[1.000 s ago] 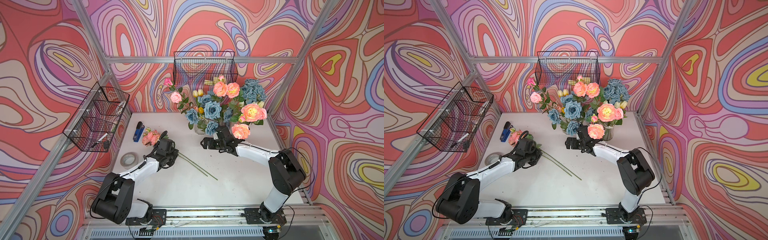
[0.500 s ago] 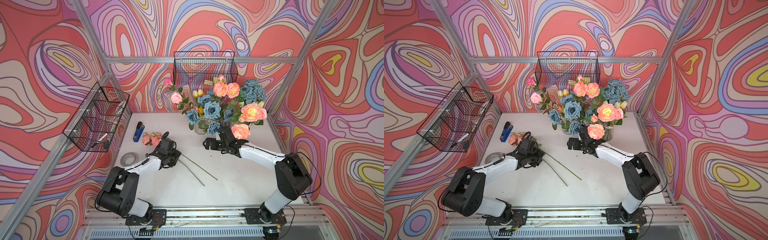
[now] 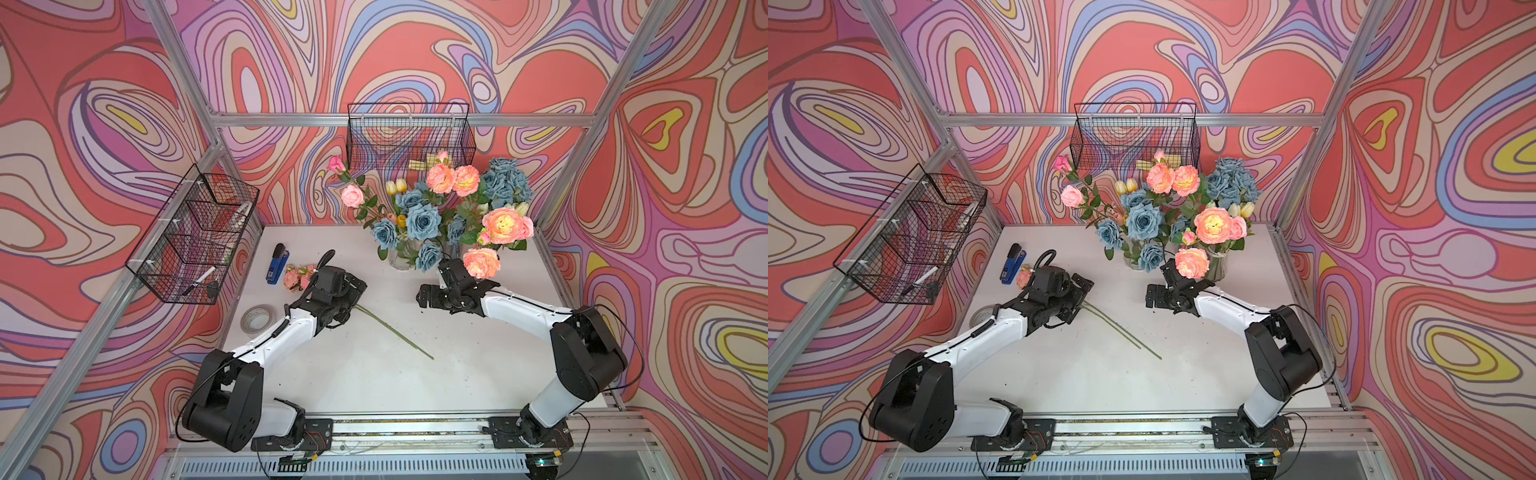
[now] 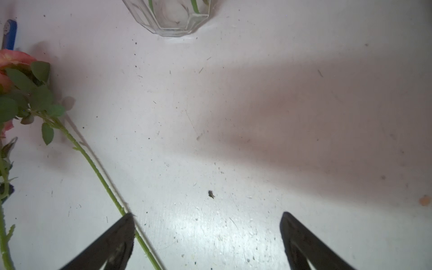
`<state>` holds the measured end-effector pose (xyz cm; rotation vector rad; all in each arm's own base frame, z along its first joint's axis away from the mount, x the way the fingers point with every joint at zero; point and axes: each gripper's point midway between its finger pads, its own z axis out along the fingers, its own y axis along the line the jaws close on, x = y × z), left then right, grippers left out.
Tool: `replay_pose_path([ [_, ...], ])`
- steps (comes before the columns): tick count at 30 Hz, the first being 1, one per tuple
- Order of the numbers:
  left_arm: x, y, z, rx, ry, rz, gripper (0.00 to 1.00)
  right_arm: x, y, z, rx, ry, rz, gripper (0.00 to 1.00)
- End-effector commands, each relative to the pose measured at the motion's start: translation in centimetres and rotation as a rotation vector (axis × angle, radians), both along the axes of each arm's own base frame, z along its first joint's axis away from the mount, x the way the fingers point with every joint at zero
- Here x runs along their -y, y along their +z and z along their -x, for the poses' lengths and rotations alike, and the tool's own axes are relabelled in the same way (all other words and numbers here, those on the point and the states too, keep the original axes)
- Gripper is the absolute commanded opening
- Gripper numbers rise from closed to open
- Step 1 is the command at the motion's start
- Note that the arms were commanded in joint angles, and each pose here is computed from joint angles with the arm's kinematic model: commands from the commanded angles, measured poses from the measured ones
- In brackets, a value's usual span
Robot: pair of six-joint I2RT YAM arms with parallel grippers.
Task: Pick out pink flowers from the vase
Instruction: Adjust the vase at the center of the board, then pick up the flower from the vase.
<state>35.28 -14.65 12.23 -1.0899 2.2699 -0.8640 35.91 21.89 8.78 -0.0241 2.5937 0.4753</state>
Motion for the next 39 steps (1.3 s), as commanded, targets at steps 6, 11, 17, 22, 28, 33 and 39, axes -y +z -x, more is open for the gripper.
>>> replay_pose_path([
  [6, -0.3, 0.8, 0.1, 0.023, -0.017, -0.043, 1.0, 3.5, 0.5, 0.5, 0.017, -0.05, 0.149, 0.98],
  [11, -0.4, 1.4, -0.2, 0.063, -0.039, -0.069, 1.0, 5.4, 0.2, 1.3, 0.02, -0.079, 0.216, 0.98],
  [17, -0.2, 2.8, -0.8, 0.134, -0.055, -0.07, 0.99, 6.5, 0.4, 2.4, 0.007, -0.069, 0.255, 0.98],
  [22, 0.3, 4.0, -1.4, 0.203, -0.094, -0.071, 0.97, 8.2, 0.6, 3.6, 0.002, -0.035, 0.343, 0.98],
  [28, 0.1, 7.7, -2.5, 0.359, -0.109, -0.126, 1.0, 10.1, 0.6, 5.2, 0.012, -0.053, 0.396, 0.98],
  [33, -0.5, 12.5, -3.5, 0.558, -0.089, -0.167, 0.97, 10.6, 0.3, 6.1, 0.034, -0.094, 0.356, 0.98],
  [39, -1.7, 16.9, -4.5, 0.713, -0.052, -0.286, 1.0, 10.8, 1.9, 6.4, 0.165, -0.15, 0.25, 0.97],
])
